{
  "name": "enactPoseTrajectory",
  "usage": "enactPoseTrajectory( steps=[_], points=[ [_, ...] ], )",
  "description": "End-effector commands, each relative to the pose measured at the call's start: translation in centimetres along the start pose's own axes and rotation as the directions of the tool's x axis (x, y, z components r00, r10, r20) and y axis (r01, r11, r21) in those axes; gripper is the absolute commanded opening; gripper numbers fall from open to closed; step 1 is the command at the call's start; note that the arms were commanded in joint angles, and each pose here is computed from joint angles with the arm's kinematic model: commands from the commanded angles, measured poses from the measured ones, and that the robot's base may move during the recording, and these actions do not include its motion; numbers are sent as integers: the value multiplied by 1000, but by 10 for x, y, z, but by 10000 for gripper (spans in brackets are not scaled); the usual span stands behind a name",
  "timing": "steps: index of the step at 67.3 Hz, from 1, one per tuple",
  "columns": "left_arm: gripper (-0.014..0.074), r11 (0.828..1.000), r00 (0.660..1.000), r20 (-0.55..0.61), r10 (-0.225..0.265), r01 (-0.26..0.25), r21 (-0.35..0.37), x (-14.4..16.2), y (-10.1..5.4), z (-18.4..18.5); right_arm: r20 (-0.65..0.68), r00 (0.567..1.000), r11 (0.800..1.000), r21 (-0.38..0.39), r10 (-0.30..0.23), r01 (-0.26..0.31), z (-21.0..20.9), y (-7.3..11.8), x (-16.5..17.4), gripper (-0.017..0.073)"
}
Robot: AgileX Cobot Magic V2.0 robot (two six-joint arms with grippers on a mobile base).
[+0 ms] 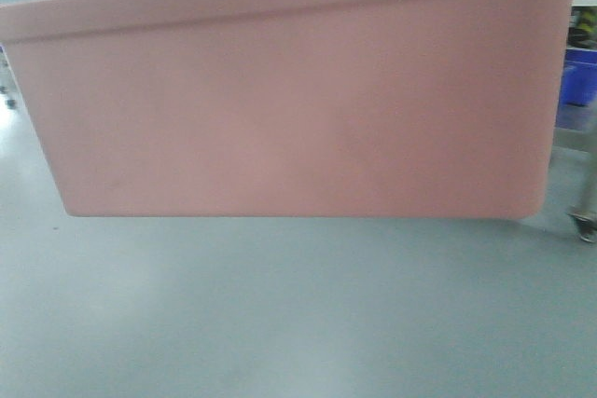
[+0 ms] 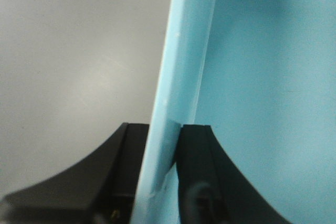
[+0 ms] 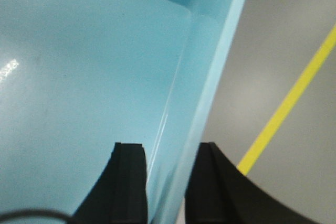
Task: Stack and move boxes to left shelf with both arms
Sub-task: 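Keep holding the stacked bins while the base drives toward the shelves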
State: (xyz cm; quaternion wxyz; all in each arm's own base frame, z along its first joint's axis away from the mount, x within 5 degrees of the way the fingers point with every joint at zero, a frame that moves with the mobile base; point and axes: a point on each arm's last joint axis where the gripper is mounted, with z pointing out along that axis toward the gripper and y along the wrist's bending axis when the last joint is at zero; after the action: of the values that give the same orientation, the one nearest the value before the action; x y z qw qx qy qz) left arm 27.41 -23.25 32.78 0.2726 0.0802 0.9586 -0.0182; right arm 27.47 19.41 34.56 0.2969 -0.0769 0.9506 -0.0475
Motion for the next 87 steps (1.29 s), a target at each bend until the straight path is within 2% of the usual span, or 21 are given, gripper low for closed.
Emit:
enactPoseTrajectory(
  steps=[1,87],
  points=[
    [-3,948,984,155,-83,30,318,-11,-33,-41,211,971,959,-278,110,-48,-32,22,-20,55],
    [-3,945,985,147,-86,34,324,-10,-35,-38,203,974,963,-265,104,-48,-32,21,-19,55]
  ],
)
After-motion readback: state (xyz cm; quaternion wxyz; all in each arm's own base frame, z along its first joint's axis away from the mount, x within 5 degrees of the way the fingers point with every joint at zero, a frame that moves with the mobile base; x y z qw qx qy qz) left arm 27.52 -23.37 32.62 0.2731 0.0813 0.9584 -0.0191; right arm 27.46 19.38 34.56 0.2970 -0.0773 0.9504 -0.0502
